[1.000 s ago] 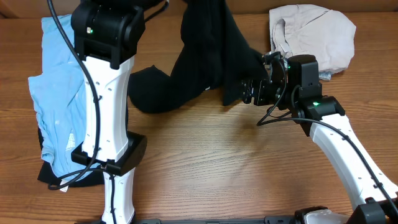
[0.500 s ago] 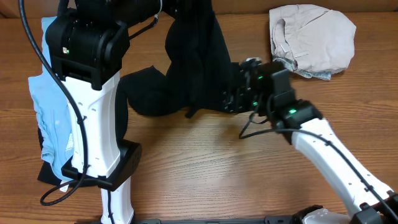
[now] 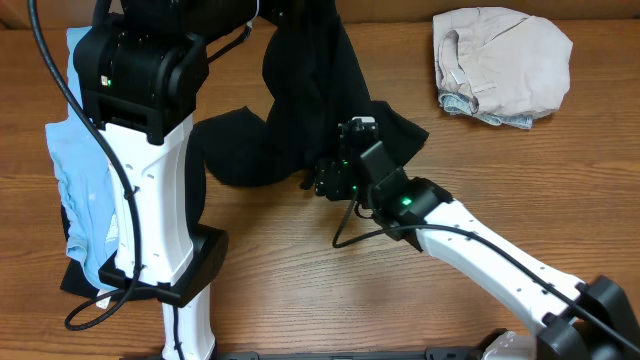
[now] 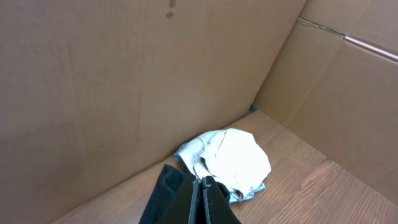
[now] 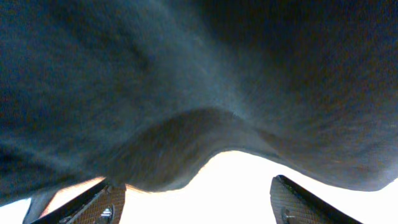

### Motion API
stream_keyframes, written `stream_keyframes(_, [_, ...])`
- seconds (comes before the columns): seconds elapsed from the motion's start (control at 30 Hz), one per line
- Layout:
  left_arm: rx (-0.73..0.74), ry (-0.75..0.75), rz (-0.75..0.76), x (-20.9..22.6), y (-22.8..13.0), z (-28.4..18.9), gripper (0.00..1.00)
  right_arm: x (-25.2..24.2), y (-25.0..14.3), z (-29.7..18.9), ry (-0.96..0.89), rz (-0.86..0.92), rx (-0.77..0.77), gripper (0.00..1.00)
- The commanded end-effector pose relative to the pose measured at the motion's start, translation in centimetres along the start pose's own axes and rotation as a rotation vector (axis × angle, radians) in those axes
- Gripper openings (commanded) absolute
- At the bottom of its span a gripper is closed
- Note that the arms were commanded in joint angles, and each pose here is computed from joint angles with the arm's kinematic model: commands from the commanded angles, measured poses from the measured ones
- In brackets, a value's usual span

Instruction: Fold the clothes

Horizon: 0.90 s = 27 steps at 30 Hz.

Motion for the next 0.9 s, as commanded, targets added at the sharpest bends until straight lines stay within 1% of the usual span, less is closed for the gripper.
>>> stream_keyframes(0.0, [-0.068, 0.006, 0.030, -0.7, 1.7, -1.7, 0.04, 0.6, 0.7, 1.1, -0.022, 0.050, -0.048, 0.76])
stream_keyframes(0.27, [-0.082, 0.005, 0.036, -1.1, 2.1, -2.5, 0.04, 0.3, 0.1, 4.6, -0.045, 0.109, -0.064, 0.68])
stream_keyframes(0.4, [-0.076, 0.006, 0.034, -1.1, 1.9, -2.5, 0.04, 0.5, 0.4, 5.1, -0.030, 0.132, -0.089, 0.61])
stream_keyframes(0.43, [-0.074, 0.006, 0.033, -1.1, 1.9, -2.4, 0.04, 0.5, 0.6, 5.1, -0.036, 0.139, -0.103, 0.58])
stream_keyframes(0.53, [-0.071, 0.006, 0.032, -1.1, 1.8, -2.4, 0.04, 0.2, 0.9, 5.0, -0.058, 0.159, -0.124, 0.40])
stream_keyframes(0.63, [-0.062, 0.014, 0.027, -0.8, 1.7, -2.5, 0.04, -0.3, 0.4, 5.0, -0.083, 0.154, -0.101, 0.16])
stream_keyframes(0.67, [-0.058, 0.017, 0.024, -0.7, 1.6, -2.6, 0.04, -0.4, 0.4, 4.8, -0.092, 0.154, -0.096, 0.11])
stream_keyframes(0.73, [-0.043, 0.032, 0.014, -0.2, 1.3, -2.9, 0.04, -0.5, 0.8, 3.9, -0.106, 0.154, -0.091, 0.04])
stream_keyframes(0.87, [-0.012, 0.085, 0.015, 1.4, 0.8, -4.5, 0.04, -2.0, 3.2, -0.1, -0.187, 0.104, -0.141, 0.04])
Point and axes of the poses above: each gripper's point midway between its finger pads, its own z axis out along the fingers, its own x axis along the line the jaws close on, y = z × x, the point moved 4 cm from there along -z, back along the fingers
